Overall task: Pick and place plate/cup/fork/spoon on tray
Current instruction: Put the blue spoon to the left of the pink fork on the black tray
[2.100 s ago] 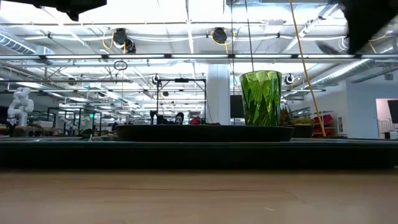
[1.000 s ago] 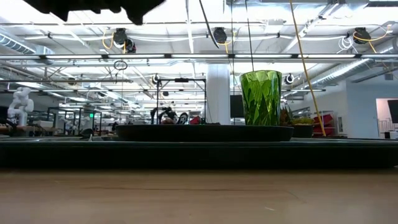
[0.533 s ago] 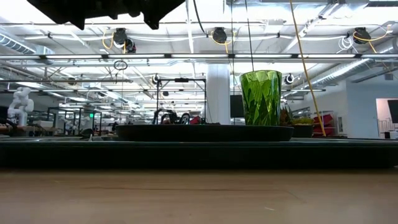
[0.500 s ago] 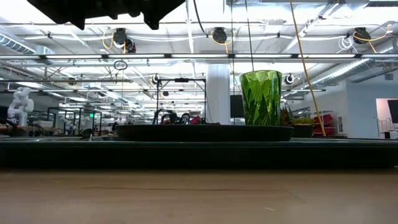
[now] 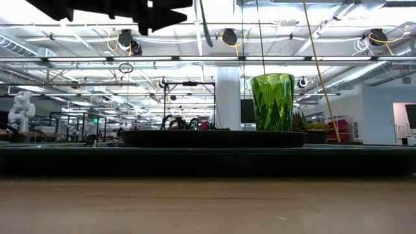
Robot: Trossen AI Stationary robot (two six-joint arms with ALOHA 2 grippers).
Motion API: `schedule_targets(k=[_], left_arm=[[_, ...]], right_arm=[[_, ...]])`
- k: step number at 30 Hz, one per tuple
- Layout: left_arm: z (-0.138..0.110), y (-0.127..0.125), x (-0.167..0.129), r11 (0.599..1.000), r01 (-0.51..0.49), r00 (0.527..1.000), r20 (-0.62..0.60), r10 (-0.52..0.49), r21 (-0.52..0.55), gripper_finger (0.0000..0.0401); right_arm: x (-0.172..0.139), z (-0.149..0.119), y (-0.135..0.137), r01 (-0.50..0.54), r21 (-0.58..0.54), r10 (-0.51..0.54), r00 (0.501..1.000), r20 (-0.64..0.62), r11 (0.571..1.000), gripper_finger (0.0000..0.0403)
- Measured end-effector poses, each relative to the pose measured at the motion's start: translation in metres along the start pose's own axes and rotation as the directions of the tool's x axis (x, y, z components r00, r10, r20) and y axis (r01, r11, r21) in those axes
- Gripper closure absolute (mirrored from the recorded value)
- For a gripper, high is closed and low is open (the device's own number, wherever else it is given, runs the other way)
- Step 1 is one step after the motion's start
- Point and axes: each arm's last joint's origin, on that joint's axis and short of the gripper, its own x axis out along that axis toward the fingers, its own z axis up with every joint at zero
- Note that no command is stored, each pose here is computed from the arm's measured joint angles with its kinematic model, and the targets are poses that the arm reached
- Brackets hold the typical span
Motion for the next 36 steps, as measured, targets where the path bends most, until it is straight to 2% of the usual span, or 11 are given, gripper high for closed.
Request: schedule_targets(k=[4,9,15,21,25,31,32,36], left_arm=[[0.001,-0.005,-0.003,0.995,-0.087,0.996,-0.010,0.088,0.055,0.0119],[-0.001,-0.006,-0.003,0.992,-0.102,0.994,-0.030,0.104,0.077,0.0119],[-0.002,-0.004,-0.003,0.988,-0.135,0.989,-0.042,0.139,0.078,0.0119],[-0.002,-0.003,-0.003,0.984,-0.159,0.986,-0.044,0.163,0.080,0.0130],[-0.007,-0.003,-0.003,0.982,-0.167,0.981,-0.088,0.175,0.094,0.0193],[-0.010,-0.004,-0.004,0.981,-0.133,0.982,-0.114,0.150,0.142,0.0363],[-0.010,-0.004,-0.004,0.981,-0.122,0.983,-0.118,0.140,0.147,0.0381],[-0.011,-0.004,-0.004,0.981,-0.110,0.984,-0.123,0.130,0.157,0.0388]], right_arm=[[0.009,-0.008,0.010,0.039,-0.010,-0.038,0.997,0.066,0.999,0.0403],[0.012,-0.009,0.014,0.066,-0.032,-0.062,0.990,0.124,0.997,0.0403],[0.013,-0.008,0.016,-0.026,0.019,0.023,0.984,0.179,0.999,0.0403],[0.019,-0.013,0.016,-0.057,0.039,0.049,0.982,0.183,0.998,0.0403],[0.021,-0.013,0.014,-0.064,0.048,0.055,0.982,0.182,0.997,0.0403],[0.022,-0.014,0.014,-0.061,0.044,0.053,0.983,0.173,0.997,0.0403],[0.022,-0.014,0.013,-0.061,0.046,0.052,0.983,0.173,0.997,0.0403],[0.023,-0.015,0.012,-0.060,0.046,0.051,0.984,0.171,0.997,0.0402]])
